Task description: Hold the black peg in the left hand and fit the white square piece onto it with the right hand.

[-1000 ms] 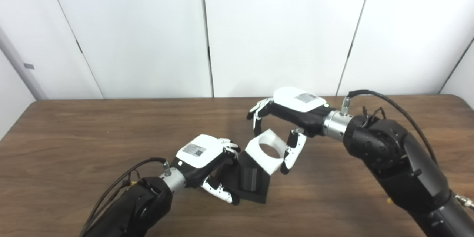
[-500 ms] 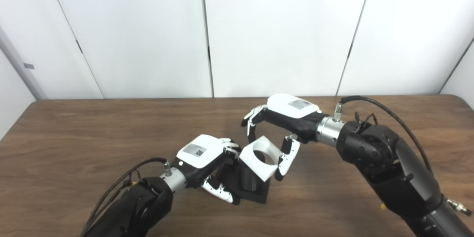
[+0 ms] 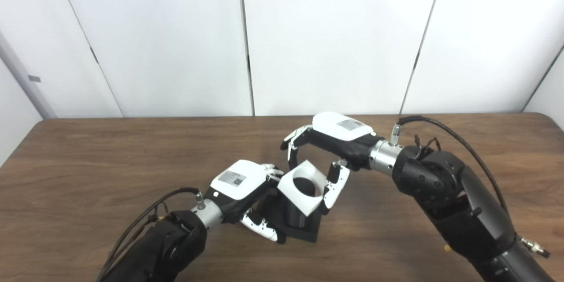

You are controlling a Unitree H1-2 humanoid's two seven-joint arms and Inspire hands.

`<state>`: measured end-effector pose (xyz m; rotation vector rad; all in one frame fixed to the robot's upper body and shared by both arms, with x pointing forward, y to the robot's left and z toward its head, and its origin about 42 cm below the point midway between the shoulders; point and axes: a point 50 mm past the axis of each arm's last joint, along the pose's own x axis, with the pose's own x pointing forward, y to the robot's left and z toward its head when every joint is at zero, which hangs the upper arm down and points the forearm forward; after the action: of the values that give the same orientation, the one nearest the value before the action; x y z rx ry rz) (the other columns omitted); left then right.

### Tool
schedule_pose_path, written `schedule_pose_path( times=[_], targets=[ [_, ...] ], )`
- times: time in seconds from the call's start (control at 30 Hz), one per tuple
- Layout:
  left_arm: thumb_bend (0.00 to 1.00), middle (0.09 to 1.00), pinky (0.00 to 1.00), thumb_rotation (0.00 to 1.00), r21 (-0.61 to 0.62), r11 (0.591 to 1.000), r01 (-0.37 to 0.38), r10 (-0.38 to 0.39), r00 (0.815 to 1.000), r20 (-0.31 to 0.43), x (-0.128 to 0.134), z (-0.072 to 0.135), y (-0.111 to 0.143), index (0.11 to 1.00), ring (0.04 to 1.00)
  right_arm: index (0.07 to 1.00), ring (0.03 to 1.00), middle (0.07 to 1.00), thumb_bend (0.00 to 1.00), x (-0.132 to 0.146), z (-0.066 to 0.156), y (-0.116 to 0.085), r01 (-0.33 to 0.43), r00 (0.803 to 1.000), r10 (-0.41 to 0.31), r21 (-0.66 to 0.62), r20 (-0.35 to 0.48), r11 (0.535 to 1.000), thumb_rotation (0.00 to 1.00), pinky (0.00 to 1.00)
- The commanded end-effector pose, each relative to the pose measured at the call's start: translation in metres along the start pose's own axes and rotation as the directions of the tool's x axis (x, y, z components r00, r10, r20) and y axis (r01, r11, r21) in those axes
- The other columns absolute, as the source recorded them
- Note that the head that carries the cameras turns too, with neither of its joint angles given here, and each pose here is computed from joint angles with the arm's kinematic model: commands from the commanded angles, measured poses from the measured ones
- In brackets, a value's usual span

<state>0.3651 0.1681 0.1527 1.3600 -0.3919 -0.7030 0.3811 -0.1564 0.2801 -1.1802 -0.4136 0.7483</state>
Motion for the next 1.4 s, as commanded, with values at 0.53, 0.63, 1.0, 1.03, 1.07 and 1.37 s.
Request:
schedule_pose_path(
  times=[0.53, 0.63, 1.0, 1.03, 1.07, 1.37],
  targets=[
    [0.52, 0.853, 0.84, 0.08, 0.046, 0.988, 0.145, -0.145, 0.989, -0.012, -0.002, 0.009, -0.028, 0.492, 0.897, 0.479, 0.840, 0.781, 0.52, 0.021, 0.004, -0.003, 0.019, 0.999, -0.020, 0.020, 0.039, 1.000, 0.13, 0.78],
    [0.52, 0.853, 0.83, 0.08, 0.044, 0.989, 0.141, -0.141, 0.990, -0.008, -0.002, 0.009, -0.028, 0.491, 0.895, 0.479, 0.838, 0.780, 0.52, 0.024, 0.003, 0.000, 0.015, 0.999, -0.016, 0.025, 0.040, 1.000, 0.13, 0.77],
    [0.52, 0.858, 0.85, 0.08, 0.034, 0.989, 0.146, -0.145, 0.989, -0.019, -0.002, 0.012, -0.026, 0.492, 0.901, 0.488, 0.838, 0.803, 0.52, 0.028, -0.005, 0.011, -0.140, 0.990, 0.140, -0.013, -0.029, 0.990, 0.15, 0.78],
    [0.52, 0.857, 0.85, 0.08, 0.034, 0.989, 0.145, -0.144, 0.989, -0.020, -0.002, 0.012, -0.026, 0.492, 0.900, 0.492, 0.839, 0.813, 0.52, 0.027, -0.006, 0.012, -0.166, 0.985, 0.165, -0.016, -0.040, 0.986, 0.16, 0.77],
    [0.52, 0.854, 0.85, 0.08, 0.035, 0.989, 0.142, -0.141, 0.990, -0.021, -0.003, 0.011, -0.026, 0.492, 0.897, 0.569, 0.842, 0.822, 0.70, 0.025, -0.007, 0.013, -0.193, 0.980, 0.192, -0.015, -0.054, 0.981, 0.25, 0.77],
    [0.52, 0.850, 0.84, 0.08, 0.040, 0.989, 0.141, -0.140, 0.990, -0.026, -0.004, 0.008, -0.026, 0.492, 0.890, 0.789, 0.869, 0.877, 0.92, 0.011, -0.021, 0.009, -0.241, 0.964, 0.237, -0.022, -0.118, 0.970, 0.25, 0.77]
  ],
)
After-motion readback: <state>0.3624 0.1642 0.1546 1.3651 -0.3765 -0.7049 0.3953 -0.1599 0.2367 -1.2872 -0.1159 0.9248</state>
